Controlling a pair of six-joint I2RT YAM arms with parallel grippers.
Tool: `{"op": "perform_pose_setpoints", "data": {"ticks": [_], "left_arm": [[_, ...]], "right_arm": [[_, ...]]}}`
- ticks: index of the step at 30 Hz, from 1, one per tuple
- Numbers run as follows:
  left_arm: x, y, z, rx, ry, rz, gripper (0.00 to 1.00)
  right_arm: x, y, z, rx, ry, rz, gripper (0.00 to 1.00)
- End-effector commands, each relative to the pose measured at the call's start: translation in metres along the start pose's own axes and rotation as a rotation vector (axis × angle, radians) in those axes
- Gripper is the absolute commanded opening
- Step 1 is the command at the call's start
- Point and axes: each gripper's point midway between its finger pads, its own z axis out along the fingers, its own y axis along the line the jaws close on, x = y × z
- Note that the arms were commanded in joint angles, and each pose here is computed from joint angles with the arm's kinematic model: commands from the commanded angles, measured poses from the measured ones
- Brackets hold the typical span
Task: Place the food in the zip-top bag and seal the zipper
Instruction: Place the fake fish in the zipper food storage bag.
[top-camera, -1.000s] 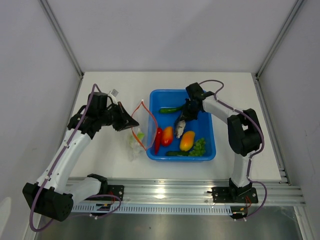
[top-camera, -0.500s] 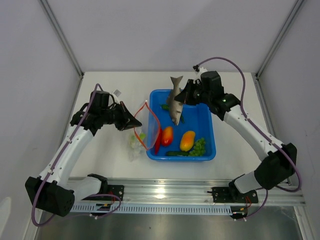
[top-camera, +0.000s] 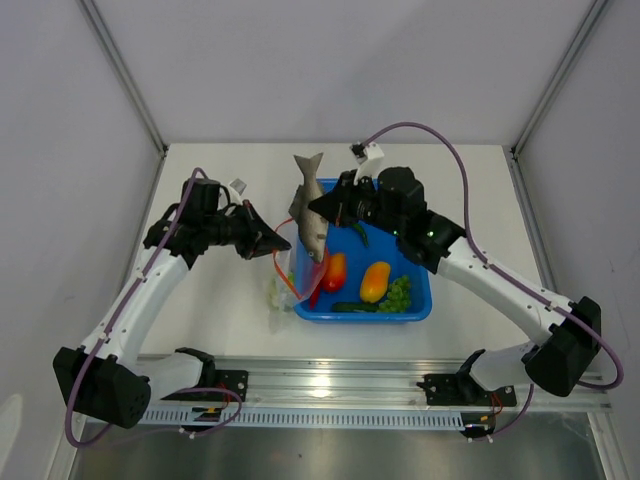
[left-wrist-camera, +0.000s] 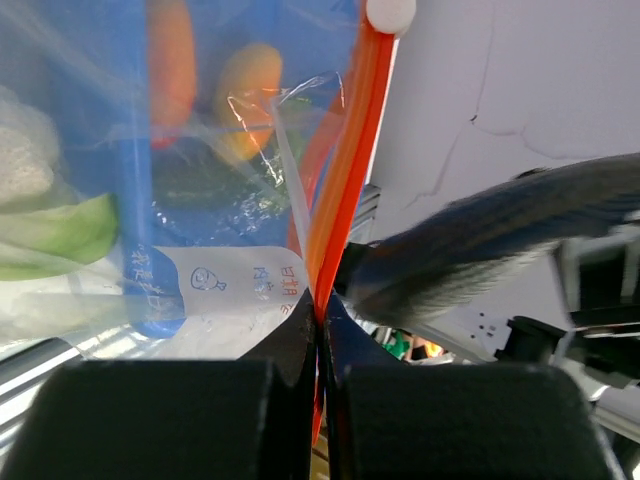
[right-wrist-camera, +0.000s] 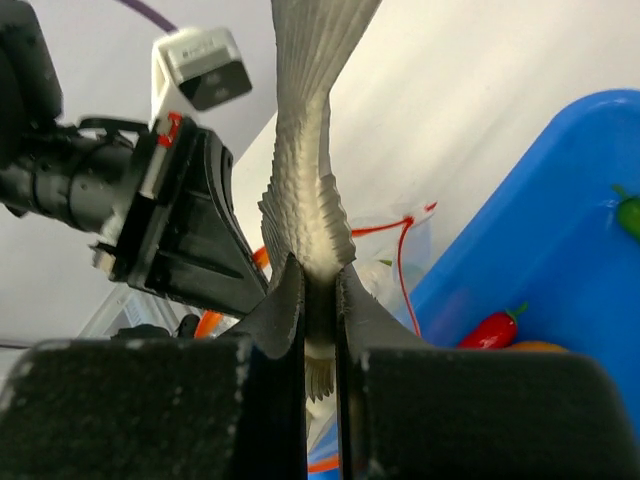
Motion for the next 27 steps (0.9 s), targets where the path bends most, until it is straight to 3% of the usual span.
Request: {"op": "perform_pose_setpoints", "data": {"ticks": [1, 13, 21, 27], "left_arm": [[-0.003, -0.032, -0.011, 0.108, 0.004, -0.010, 0.00], [-0.004, -0.037, -0.017, 0.146, -0.020, -0.031, 0.01], [-0.006, -0.033, -0.017, 0.151, -0.056, -0.037, 0.01], [-0.008, -0.034, -0.017, 0.159, -0.060, -0.034, 0.01]], "right_arm": [[-0.018, 0.001, 0.004, 0.032, -0.141, -0.020, 0.00], [0.030, 0.007, 0.017, 0.043, -0.025, -0.017, 0.00], [0.056, -0.005, 0.021, 0.176, 0.056, 0.004, 0.00], [0.071, 0.009, 0.026, 0.125, 0.092, -0.039, 0.04]]}}
